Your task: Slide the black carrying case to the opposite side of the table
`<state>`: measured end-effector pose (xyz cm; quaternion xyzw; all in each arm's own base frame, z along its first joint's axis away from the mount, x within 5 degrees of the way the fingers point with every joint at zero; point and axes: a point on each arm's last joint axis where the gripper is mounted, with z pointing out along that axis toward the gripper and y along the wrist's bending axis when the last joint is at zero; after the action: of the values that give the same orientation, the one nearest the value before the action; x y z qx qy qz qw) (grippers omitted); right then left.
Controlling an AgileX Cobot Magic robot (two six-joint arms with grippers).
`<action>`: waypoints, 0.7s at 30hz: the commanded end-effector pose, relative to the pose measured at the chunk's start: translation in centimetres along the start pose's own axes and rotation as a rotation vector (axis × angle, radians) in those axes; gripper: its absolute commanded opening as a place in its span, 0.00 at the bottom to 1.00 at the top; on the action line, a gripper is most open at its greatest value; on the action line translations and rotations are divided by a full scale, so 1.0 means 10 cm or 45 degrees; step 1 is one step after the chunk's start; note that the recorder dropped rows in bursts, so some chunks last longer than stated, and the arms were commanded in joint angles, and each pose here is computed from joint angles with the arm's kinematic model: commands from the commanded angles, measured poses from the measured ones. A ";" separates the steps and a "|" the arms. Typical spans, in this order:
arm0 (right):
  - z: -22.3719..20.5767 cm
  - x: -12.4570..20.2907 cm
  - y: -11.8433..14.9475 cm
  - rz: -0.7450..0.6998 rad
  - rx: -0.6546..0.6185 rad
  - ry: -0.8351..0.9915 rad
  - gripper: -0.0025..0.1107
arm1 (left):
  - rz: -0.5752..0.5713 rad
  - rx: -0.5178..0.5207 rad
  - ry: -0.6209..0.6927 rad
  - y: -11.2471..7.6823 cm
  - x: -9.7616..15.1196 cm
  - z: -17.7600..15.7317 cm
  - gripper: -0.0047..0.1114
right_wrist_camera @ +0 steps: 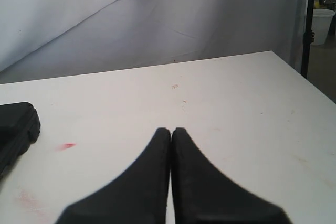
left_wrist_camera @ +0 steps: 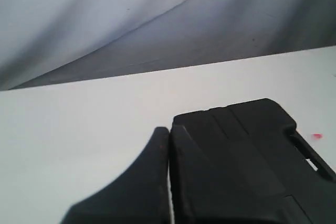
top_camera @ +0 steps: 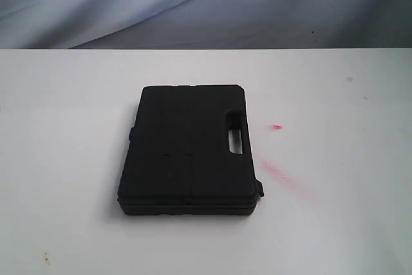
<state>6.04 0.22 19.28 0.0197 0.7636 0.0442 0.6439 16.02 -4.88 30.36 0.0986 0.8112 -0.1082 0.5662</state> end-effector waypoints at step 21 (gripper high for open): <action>0.00 0.01 -0.01 -0.015 0.009 0.002 0.02 | -0.004 -0.292 -0.324 0.21 0.99 -0.69 0.04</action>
<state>6.04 0.22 19.28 0.0197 0.7636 0.0442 0.6439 7.39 -0.62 23.77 0.0127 0.7550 -0.0391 0.6544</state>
